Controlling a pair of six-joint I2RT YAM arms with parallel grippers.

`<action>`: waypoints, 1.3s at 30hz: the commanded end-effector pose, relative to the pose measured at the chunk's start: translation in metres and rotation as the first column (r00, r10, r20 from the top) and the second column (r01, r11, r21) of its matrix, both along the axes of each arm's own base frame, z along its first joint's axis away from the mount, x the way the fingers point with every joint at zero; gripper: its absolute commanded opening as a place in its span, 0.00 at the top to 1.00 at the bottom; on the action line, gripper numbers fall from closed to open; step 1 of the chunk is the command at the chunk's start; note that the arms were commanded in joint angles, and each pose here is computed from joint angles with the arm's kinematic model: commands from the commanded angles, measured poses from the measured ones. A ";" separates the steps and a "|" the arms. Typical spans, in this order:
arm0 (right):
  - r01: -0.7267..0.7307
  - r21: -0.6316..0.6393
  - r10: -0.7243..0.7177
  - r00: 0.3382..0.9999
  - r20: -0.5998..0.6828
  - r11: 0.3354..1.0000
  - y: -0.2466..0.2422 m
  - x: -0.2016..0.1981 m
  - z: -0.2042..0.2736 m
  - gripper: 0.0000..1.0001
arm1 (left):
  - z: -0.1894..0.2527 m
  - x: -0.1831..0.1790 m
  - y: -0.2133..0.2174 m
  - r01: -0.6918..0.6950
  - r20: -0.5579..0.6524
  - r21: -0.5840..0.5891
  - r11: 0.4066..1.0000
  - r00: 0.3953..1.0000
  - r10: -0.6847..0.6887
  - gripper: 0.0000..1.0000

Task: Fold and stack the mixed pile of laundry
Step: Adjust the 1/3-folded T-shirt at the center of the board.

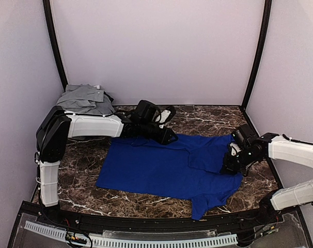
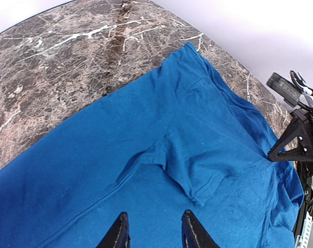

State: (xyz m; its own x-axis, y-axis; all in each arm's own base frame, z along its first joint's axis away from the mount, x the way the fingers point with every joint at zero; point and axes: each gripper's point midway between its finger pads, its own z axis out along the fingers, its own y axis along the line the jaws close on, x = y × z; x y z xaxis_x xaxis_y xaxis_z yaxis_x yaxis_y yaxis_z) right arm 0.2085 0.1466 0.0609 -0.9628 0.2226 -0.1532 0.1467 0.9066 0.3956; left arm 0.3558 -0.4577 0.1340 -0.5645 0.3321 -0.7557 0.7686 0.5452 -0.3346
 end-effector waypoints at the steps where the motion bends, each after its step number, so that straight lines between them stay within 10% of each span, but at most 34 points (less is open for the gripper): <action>1: 0.045 -0.045 -0.046 0.999 -0.002 0.998 -0.011 -0.007 0.005 1.00 | 0.013 0.009 0.020 -0.069 -0.020 0.019 0.997 0.997 0.069 0.66; 8: 0.011 -0.047 -0.003 0.986 0.170 0.999 -0.003 0.030 0.059 0.43 | 0.002 0.041 0.063 -0.207 -0.076 0.110 0.972 0.973 0.216 0.52; 14: -0.016 -0.127 0.049 0.964 0.260 0.992 -0.006 0.074 0.082 0.16 | -0.016 0.069 0.116 -0.333 -0.085 0.221 0.916 0.930 0.359 0.41; 27: -0.136 -0.077 0.149 0.968 0.204 0.988 0.008 0.136 0.030 0.24 | -0.045 0.090 0.196 -0.446 -0.071 0.415 0.793 0.853 0.517 0.49; 39: -0.448 -0.129 0.465 0.831 0.306 0.885 0.097 0.153 0.042 0.56 | -0.073 0.081 0.253 -0.548 -0.164 0.443 0.709 0.728 0.665 0.60</action>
